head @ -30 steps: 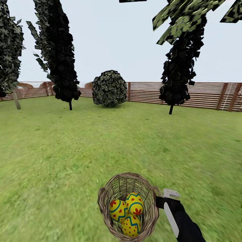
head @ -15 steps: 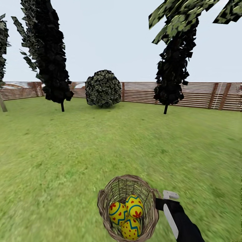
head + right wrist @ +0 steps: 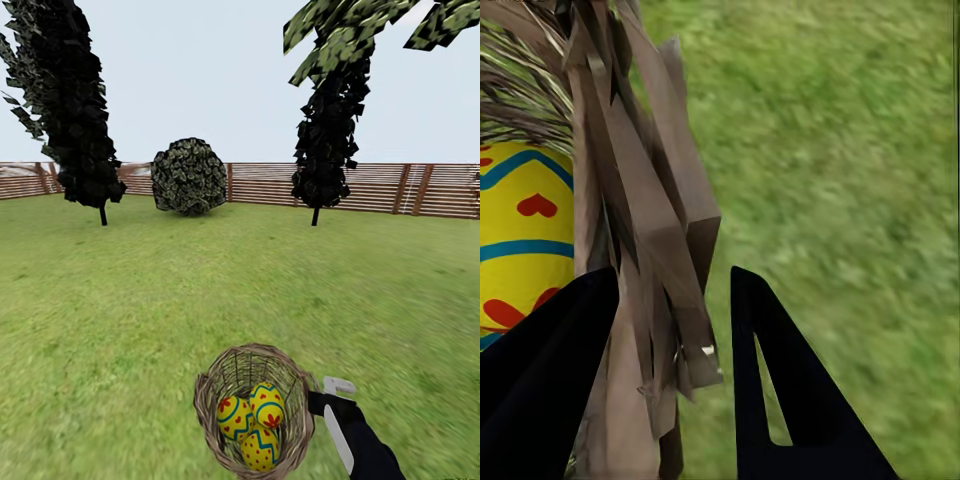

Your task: Take the three Easter eggs out of the wicker basket on the lawn in the garden, then place them on the lawn next to a single tree (choose any tree) so that all three eggs are next to the same tree and none are left in the basket.

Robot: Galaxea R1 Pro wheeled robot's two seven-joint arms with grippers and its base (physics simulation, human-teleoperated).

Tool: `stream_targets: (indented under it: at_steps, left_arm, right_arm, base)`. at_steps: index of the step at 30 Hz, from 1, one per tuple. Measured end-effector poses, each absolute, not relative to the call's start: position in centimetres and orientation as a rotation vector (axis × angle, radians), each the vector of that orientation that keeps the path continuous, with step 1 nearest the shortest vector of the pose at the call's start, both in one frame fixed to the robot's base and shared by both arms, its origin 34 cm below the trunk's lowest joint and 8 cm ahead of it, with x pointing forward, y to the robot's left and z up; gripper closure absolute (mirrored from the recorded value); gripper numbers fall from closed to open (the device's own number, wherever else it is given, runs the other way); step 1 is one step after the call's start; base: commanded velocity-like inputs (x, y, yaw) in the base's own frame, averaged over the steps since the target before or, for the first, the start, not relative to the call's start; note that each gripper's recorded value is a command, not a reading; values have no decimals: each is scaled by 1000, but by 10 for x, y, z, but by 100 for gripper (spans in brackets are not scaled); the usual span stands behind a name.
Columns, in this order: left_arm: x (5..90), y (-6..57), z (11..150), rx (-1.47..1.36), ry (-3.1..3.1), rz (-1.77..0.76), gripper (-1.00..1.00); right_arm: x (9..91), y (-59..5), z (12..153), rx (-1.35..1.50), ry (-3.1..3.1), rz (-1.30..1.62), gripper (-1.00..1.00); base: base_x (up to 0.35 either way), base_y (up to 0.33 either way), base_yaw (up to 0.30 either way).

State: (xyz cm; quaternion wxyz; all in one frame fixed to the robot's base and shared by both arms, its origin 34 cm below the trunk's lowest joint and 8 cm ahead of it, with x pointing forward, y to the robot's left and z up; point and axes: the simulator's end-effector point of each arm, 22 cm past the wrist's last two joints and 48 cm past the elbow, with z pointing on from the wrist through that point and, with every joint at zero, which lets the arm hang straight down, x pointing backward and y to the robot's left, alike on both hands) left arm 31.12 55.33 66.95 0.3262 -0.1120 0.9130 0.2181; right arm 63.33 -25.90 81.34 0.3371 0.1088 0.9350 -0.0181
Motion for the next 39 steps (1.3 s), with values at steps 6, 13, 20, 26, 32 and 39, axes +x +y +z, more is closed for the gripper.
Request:
stream_targets:
  at_steps: [6, 13, 20, 26, 32, 39]
  left_arm:
    - [311, 553, 669, -294, 2392, 572, -100]
    - [311, 553, 669, -294, 2392, 572, -100]
    - [311, 553, 669, -294, 2392, 572, -100]
    - [311, 553, 669, -293, 2393, 572, -100]
    - [309, 553, 668, -291, 2400, 574, -100]
    - [306, 553, 666, -289, 2411, 577, -100]
  right_arm:
    - [633, -259, 813, 284, 2436, -45, 100]
    - [633, -259, 813, 284, 2437, -46, 100]
    - [633, -259, 813, 285, 2437, -46, 100]
    - [633, -259, 813, 286, 2437, -46, 100]
    - [632, -259, 809, 288, 2445, -48, 100]
    - [630, -259, 803, 290, 2456, -49, 100]
  base:
    - [296, 206, -276]
    - [292, 210, -278]
    - [291, 210, -273]
    - [291, 210, -57]
    - [291, 210, -2]
    - [290, 210, 0]
